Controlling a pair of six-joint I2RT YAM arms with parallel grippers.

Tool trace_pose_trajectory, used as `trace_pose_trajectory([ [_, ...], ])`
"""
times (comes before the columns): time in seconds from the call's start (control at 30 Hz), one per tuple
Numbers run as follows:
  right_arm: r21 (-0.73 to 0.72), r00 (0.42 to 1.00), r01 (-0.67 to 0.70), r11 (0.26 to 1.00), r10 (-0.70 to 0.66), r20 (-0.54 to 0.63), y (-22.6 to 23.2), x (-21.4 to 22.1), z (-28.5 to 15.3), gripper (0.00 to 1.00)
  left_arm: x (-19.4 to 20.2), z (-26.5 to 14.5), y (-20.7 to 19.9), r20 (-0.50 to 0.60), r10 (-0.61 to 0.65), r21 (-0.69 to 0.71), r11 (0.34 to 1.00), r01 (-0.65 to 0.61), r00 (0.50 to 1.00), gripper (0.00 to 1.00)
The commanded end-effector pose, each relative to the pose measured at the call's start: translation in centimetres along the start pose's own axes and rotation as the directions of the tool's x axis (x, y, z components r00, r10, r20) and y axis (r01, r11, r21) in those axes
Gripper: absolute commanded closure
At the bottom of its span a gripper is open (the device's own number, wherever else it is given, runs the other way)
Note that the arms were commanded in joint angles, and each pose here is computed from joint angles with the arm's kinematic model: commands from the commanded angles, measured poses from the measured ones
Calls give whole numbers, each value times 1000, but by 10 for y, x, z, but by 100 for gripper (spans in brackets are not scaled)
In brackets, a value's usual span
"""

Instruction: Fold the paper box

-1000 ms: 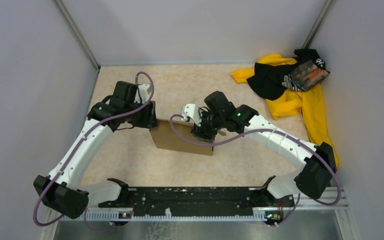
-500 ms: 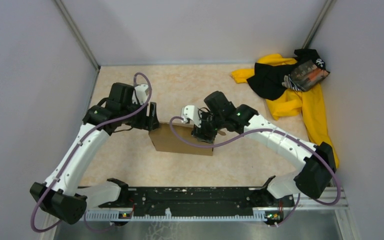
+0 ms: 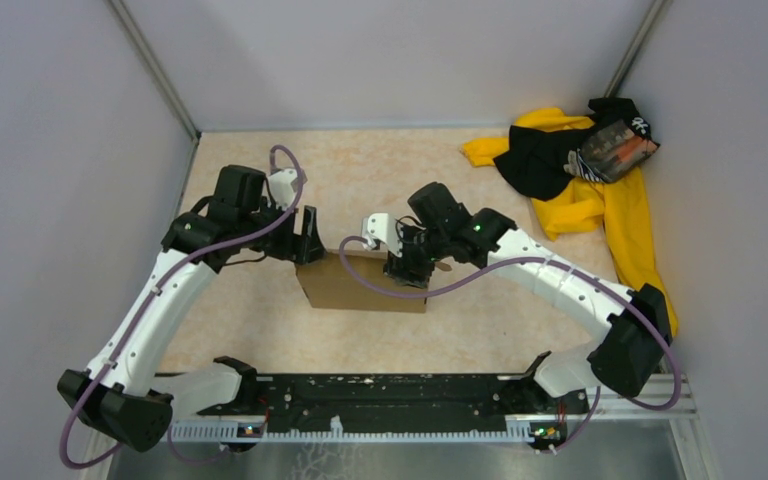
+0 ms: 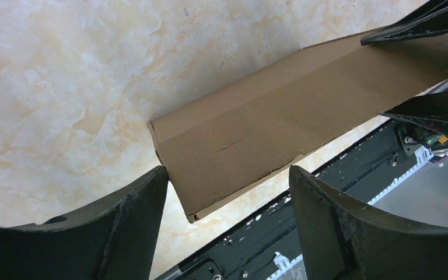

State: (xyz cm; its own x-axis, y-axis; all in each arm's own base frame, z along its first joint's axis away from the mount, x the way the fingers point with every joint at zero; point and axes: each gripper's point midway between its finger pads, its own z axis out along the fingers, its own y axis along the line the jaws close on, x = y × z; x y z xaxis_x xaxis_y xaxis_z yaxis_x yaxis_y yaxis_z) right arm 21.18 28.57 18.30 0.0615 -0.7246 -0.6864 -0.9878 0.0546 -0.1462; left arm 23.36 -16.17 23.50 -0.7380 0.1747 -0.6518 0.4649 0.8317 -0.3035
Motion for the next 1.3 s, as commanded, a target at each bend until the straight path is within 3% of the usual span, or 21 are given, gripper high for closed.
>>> trace_pose_trajectory([
  [0.0,-149,995,-75,986,65,-70,33,16,2,70,-16,-9,-20,61,59,83,995,-64,996,18],
  [0.47,-185,994,-51,981,32,-104,46,17,2,70,-27,7,-53,76,145,219,963,-159,986,17],
  [1.27,-235,993,-49,971,21,-118,56,18,6,69,31,11,-77,-8,223,300,931,-210,975,16],
])
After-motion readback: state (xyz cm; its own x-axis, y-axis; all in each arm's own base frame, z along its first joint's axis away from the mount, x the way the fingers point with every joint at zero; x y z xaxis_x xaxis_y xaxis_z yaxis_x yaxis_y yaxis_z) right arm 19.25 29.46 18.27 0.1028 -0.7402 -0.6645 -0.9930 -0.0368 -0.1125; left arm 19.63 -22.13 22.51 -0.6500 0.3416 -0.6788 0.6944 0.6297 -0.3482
